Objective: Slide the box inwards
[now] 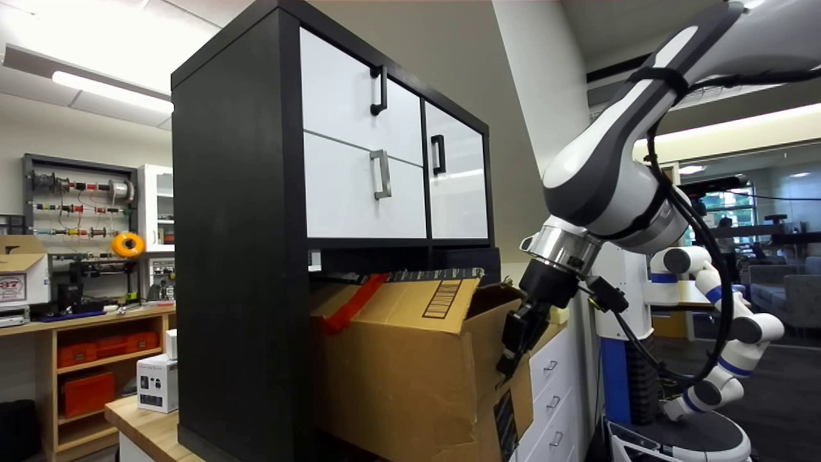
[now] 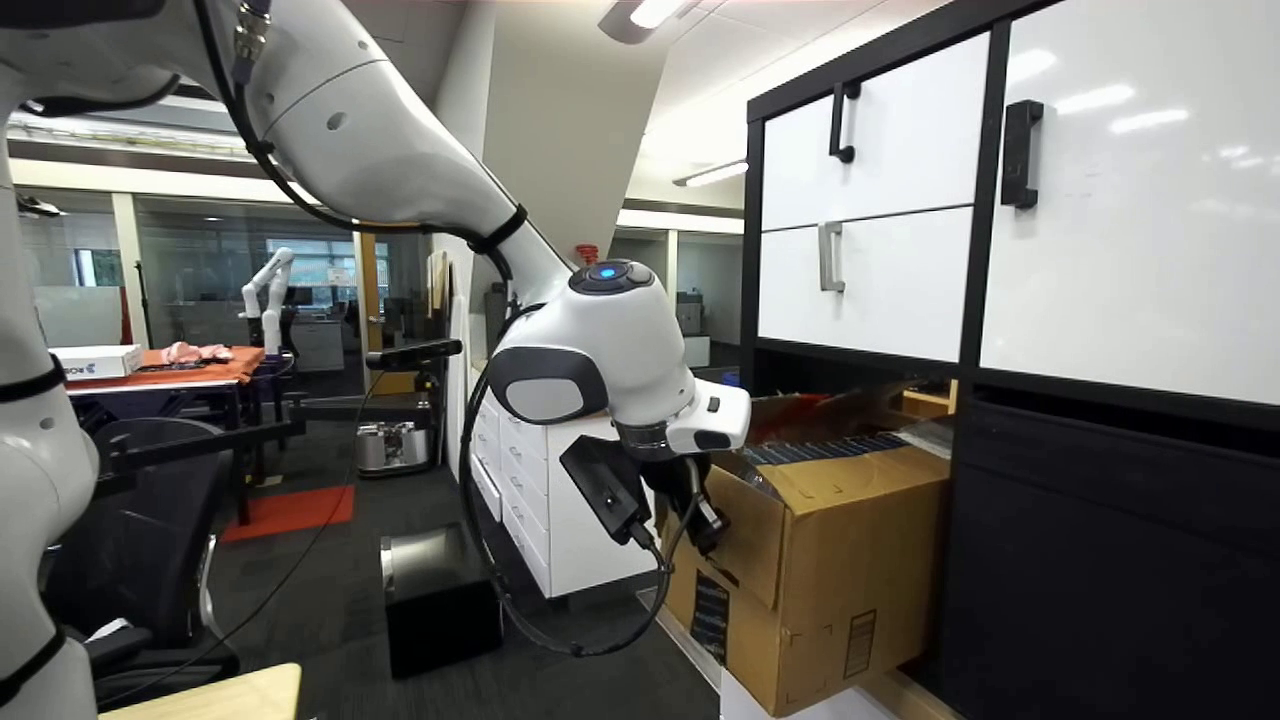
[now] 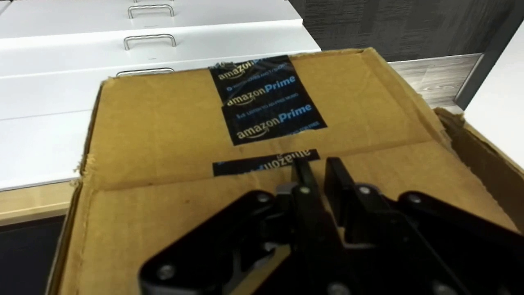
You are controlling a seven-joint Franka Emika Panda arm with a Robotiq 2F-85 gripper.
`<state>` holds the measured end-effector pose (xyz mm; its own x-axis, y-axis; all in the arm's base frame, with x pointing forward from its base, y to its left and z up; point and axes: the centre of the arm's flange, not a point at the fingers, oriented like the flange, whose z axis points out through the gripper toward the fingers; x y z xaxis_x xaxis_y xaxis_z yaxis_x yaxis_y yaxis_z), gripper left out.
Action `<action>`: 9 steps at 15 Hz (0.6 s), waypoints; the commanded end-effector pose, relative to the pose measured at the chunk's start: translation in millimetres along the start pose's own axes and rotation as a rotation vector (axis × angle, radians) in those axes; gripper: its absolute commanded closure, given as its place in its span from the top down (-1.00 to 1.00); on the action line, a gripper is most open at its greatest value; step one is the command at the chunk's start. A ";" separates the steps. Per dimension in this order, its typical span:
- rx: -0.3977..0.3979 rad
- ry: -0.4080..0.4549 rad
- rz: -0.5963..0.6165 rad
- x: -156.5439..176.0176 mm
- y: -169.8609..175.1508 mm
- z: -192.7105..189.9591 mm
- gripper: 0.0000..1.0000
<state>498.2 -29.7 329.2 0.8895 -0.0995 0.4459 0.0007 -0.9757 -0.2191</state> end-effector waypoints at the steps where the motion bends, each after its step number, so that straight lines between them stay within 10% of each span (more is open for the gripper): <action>1: 0.009 0.066 -0.036 31.6 4.0 22.1 -1.00; 9: 0.028 0.097 -0.137 86.5 -14.5 58.2 -0.95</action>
<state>559.7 -14.2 324.4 0.8647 -0.0078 0.5021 0.1060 -0.9745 -0.1978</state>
